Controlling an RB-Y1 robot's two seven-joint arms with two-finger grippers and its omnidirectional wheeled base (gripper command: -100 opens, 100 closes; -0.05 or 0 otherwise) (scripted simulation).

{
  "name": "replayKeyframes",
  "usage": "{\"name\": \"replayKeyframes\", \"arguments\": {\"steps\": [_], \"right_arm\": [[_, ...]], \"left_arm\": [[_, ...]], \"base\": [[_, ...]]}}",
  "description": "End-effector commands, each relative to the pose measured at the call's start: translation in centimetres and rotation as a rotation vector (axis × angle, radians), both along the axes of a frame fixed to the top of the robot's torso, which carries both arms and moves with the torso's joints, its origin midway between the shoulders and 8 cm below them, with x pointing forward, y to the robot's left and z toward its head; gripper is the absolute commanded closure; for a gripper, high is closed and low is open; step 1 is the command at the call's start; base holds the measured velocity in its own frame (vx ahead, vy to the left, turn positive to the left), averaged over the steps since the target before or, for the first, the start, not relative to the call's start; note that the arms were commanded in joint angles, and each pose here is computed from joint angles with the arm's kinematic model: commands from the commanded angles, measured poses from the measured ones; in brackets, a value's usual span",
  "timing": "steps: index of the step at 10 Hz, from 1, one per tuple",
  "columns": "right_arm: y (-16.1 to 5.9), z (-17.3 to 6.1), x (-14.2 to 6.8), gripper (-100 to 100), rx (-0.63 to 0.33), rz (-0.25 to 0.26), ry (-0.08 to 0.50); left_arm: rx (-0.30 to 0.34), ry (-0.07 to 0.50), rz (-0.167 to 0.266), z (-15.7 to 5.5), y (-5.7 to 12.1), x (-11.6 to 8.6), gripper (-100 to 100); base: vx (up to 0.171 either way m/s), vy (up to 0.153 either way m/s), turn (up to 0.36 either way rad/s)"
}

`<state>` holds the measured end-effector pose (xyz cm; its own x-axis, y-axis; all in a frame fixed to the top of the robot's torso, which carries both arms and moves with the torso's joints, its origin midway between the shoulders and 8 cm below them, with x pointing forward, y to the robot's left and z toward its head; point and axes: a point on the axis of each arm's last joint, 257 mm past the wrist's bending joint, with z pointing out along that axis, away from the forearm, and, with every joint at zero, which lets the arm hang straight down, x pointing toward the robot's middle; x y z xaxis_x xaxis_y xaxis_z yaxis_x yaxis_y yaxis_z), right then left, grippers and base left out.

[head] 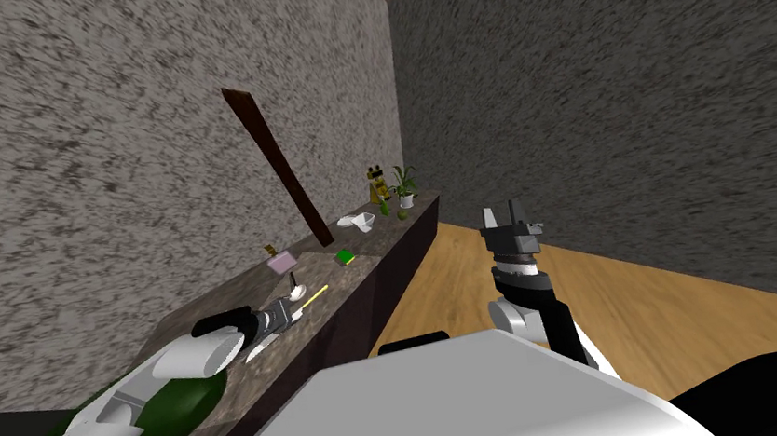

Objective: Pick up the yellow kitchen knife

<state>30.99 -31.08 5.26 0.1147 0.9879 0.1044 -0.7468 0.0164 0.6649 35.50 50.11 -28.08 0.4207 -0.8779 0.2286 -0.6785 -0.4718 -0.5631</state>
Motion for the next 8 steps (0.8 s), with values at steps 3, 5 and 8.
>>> {"name": "replayKeyframes", "arguments": {"steps": [3,5,8], "right_arm": [[0.0,0.0,0.0,0,0.000,0.000,0.000],[0.0,0.0,0.0,0,0.000,0.000,0.000],[0.0,0.0,0.0,0,0.000,0.000,0.000]], "left_arm": [[-0.001,0.104,0.056,-0.1,1.8,-2.1,-100],[-0.003,0.154,0.086,-0.1,2.7,-3.2,-100],[-0.016,0.221,0.132,-0.3,3.5,-4.9,-100]], "base": [[-0.073,0.016,-0.143],[-0.071,0.014,-0.144],[-0.043,0.014,-0.109]]}}
